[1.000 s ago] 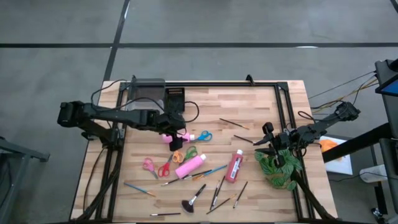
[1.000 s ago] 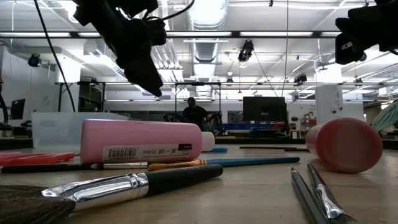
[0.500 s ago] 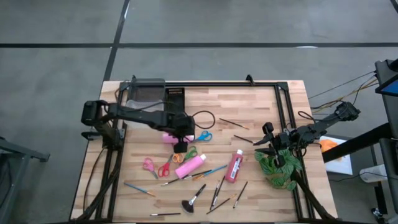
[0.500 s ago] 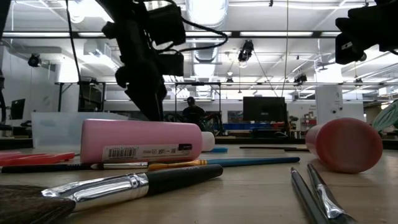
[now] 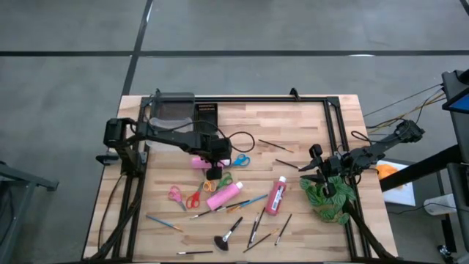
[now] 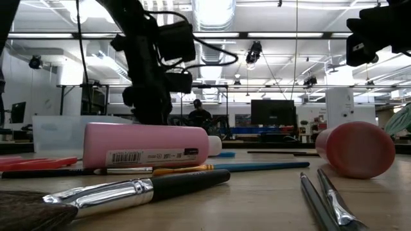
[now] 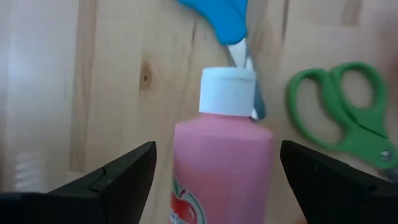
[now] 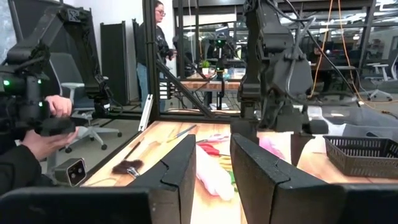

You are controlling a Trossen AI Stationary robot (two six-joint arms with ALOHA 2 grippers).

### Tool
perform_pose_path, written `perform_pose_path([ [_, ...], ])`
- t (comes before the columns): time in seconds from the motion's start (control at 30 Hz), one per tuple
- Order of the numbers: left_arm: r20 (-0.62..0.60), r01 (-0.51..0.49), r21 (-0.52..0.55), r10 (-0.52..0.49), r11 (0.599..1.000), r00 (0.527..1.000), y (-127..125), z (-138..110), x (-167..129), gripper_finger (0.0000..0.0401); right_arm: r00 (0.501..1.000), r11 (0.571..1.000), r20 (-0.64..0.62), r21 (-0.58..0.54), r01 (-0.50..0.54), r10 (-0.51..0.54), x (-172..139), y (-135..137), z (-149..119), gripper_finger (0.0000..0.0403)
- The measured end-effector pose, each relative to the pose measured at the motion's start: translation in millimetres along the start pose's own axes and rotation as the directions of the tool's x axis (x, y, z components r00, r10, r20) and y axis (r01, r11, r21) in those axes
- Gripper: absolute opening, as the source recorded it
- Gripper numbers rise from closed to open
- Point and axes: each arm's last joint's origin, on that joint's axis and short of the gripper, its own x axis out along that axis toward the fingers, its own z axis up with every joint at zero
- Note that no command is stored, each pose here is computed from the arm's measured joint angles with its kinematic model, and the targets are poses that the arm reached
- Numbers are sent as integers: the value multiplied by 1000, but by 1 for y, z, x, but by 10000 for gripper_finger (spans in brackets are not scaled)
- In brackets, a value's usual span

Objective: Pick & Place Paint Supplies
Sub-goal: Put the pink bottle into the left black bin

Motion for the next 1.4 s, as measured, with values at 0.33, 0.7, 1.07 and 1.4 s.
perform_pose_path([
  [0.33,-37,-8,-11,8,1000,999,2,-2,14,329,1000,1000,-4,-1,0,0,0,0,0,97],
  [0.7,-37,-25,-43,24,999,999,4,-2,14,189,1000,1000,-4,-1,0,0,0,0,0,97],
  [1.07,-34,-31,-50,29,998,999,4,-2,14,190,1000,1000,-4,-1,0,0,0,0,0,97],
  [1.4,43,-35,-88,39,996,998,5,1,-10,183,1000,1000,-4,-1,0,0,0,0,0,97],
])
